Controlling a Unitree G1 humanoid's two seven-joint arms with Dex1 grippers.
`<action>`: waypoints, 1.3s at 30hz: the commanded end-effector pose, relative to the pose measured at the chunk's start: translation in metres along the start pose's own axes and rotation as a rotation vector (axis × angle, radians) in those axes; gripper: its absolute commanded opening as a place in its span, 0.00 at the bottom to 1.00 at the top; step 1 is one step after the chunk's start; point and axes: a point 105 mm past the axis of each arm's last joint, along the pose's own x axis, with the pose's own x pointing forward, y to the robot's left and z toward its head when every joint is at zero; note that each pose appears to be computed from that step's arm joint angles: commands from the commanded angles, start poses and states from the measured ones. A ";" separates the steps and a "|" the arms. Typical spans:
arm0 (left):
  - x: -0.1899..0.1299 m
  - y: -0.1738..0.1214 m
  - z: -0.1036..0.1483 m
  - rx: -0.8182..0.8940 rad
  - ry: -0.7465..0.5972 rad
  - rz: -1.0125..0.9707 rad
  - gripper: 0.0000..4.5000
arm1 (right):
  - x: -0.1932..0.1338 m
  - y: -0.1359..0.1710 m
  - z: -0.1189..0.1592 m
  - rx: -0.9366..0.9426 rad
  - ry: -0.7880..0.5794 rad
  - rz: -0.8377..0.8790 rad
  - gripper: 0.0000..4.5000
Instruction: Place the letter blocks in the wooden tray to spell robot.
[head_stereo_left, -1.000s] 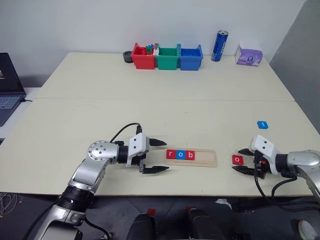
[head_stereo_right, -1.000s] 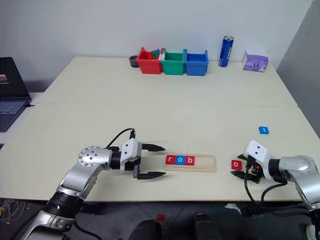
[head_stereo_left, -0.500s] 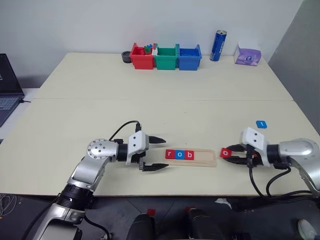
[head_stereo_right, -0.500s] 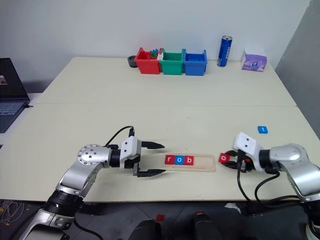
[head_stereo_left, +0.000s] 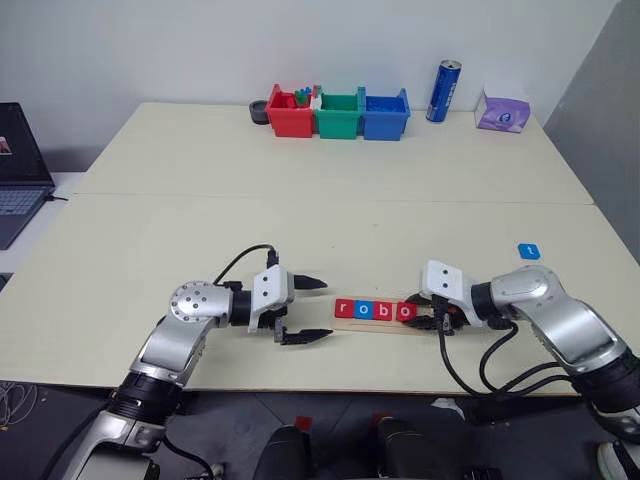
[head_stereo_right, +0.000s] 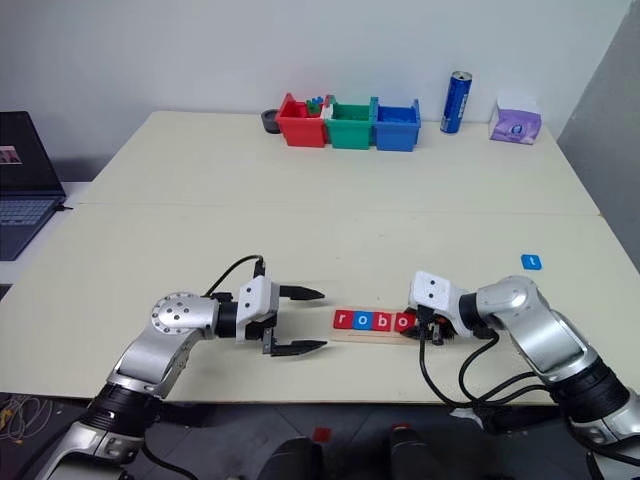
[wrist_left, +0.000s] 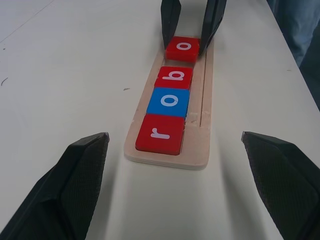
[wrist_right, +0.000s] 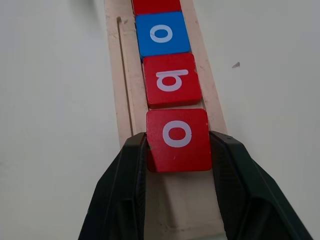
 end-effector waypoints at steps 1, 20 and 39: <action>-0.001 0.001 0.009 0.045 -0.019 0.010 1.00 | -0.003 -0.005 0.010 -0.044 -0.015 -0.009 0.32; 0.002 0.000 0.014 0.044 -0.027 0.013 1.00 | -0.002 -0.011 0.011 -0.050 -0.016 -0.005 0.40; 0.002 -0.001 0.010 0.044 -0.025 0.013 1.00 | -0.021 -0.020 0.028 -0.004 -0.115 -0.122 0.71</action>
